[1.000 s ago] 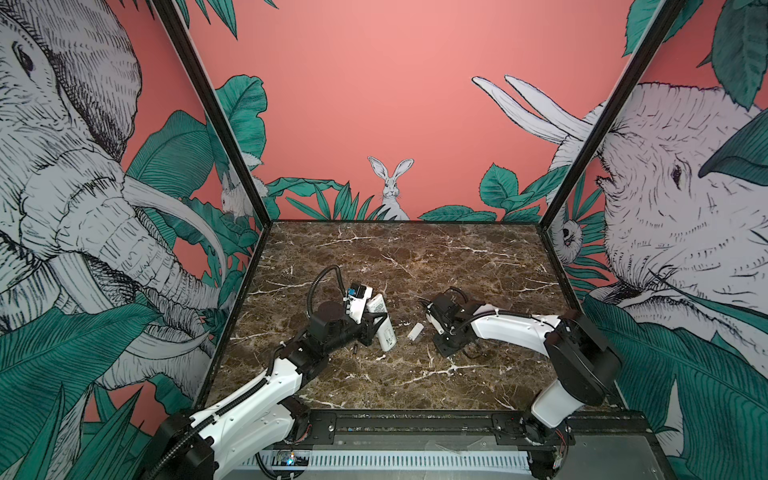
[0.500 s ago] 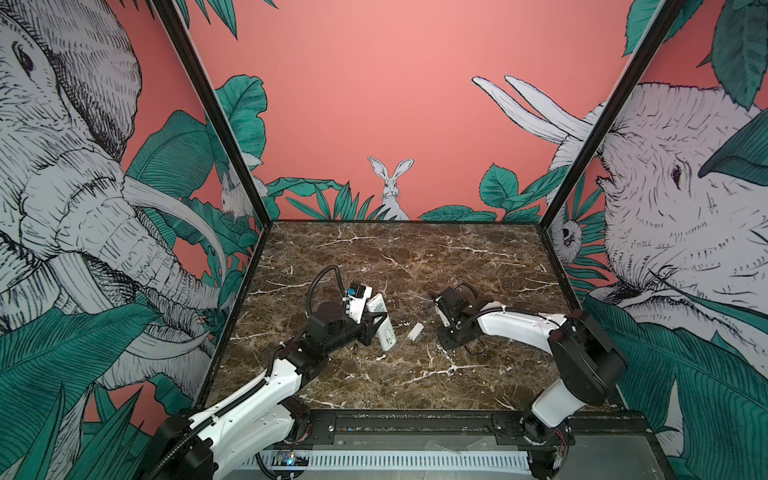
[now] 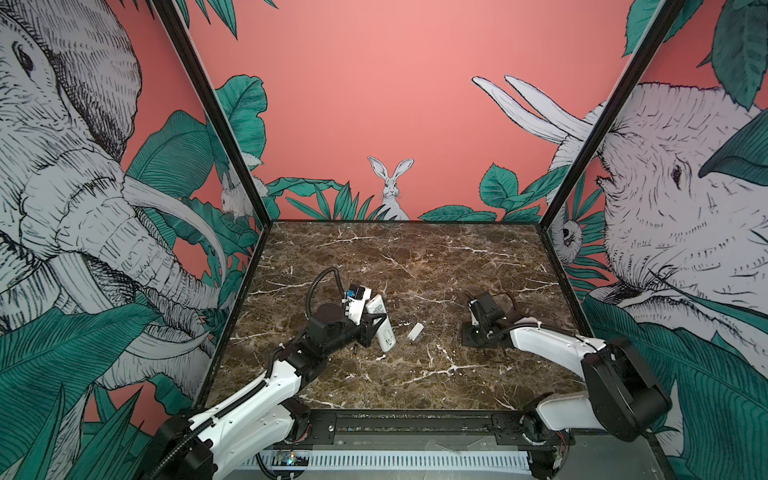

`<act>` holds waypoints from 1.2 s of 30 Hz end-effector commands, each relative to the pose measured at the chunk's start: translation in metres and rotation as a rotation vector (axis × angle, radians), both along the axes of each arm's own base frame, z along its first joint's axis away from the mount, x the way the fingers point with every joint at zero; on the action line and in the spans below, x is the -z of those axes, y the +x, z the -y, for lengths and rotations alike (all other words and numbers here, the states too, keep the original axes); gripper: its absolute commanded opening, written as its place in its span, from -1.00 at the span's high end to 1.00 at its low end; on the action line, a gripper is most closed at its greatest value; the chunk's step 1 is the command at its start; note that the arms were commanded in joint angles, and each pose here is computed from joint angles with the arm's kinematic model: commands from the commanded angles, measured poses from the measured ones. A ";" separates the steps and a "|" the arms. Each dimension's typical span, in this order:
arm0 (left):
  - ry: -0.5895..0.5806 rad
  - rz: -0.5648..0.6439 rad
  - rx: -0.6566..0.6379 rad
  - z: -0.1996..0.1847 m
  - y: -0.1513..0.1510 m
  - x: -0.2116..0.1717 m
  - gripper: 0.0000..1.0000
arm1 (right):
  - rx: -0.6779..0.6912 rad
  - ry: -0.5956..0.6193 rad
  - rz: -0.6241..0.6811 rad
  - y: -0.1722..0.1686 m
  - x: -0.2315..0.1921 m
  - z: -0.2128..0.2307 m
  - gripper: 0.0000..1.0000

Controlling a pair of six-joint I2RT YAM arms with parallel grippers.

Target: Load the batteries into the remote control

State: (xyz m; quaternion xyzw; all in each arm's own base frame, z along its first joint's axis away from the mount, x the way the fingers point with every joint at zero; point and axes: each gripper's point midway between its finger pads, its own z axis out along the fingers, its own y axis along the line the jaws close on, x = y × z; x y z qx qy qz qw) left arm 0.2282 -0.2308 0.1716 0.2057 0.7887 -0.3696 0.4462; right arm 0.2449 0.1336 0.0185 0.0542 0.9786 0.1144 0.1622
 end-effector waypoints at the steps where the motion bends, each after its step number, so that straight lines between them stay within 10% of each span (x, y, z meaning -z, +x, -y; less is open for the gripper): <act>1: -0.037 0.035 -0.009 0.001 0.003 -0.009 1.00 | 0.156 0.063 -0.013 -0.005 0.009 0.007 0.86; 14: -0.048 0.039 -0.013 0.001 0.004 -0.008 1.00 | 0.482 0.275 0.007 0.005 0.011 0.002 0.81; 20: -0.048 0.040 -0.015 -0.001 0.003 -0.007 1.00 | 0.440 0.209 0.039 0.007 -0.007 0.009 0.33; 28: -0.043 0.048 -0.022 -0.003 0.003 -0.008 1.00 | 0.052 0.003 0.229 0.014 -0.072 0.020 -0.70; 36: -0.047 0.055 -0.025 -0.004 0.004 -0.011 1.00 | -0.478 -0.147 0.138 0.026 -0.099 -0.006 -0.81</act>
